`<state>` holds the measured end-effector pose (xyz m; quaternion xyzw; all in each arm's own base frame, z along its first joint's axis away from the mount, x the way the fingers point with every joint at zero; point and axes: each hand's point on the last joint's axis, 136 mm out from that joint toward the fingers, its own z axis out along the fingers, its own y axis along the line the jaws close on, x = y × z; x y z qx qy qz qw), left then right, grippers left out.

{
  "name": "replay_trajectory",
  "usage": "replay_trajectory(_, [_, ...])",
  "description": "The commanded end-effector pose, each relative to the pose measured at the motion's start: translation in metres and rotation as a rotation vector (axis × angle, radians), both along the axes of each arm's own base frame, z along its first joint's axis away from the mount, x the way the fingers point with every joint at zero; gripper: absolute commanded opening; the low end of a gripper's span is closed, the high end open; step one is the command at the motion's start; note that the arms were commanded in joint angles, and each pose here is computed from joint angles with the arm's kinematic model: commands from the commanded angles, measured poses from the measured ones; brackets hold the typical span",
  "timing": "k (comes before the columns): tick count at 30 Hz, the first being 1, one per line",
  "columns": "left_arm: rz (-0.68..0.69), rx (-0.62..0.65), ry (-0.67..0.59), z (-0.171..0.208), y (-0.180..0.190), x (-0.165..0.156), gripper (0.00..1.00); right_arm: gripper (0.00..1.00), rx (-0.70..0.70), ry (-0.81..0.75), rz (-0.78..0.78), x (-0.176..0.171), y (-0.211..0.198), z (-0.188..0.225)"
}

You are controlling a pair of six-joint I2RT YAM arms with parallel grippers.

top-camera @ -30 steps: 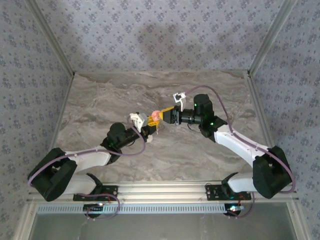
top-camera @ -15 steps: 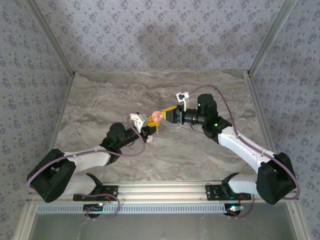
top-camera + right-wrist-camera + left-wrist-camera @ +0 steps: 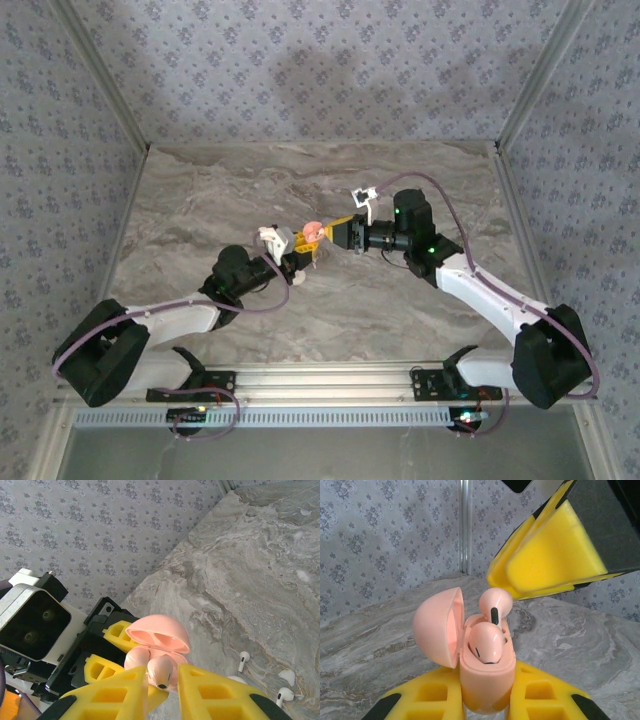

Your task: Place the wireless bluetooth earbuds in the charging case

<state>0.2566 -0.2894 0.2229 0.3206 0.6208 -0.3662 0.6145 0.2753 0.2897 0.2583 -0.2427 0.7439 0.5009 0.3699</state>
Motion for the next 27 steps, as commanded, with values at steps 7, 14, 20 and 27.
replay_trajectory(7, [-0.026,-0.033,-0.054,0.021,-0.002,-0.004,0.17,0.21,-0.009,-0.009,0.006,0.003,0.002,-0.001])
replay_trajectory(14, [-0.039,-0.037,-0.058,0.024,-0.003,-0.006,0.17,0.21,-0.002,-0.017,0.011,0.006,0.005,0.003])
replay_trajectory(20, [-0.044,-0.035,-0.063,0.025,-0.004,-0.007,0.17,0.22,-0.004,-0.017,0.012,0.007,0.006,0.003])
replay_trajectory(27, [-0.071,-0.016,-0.062,0.022,-0.007,-0.010,0.17,0.31,-0.013,-0.051,-0.001,0.005,-0.004,0.013])
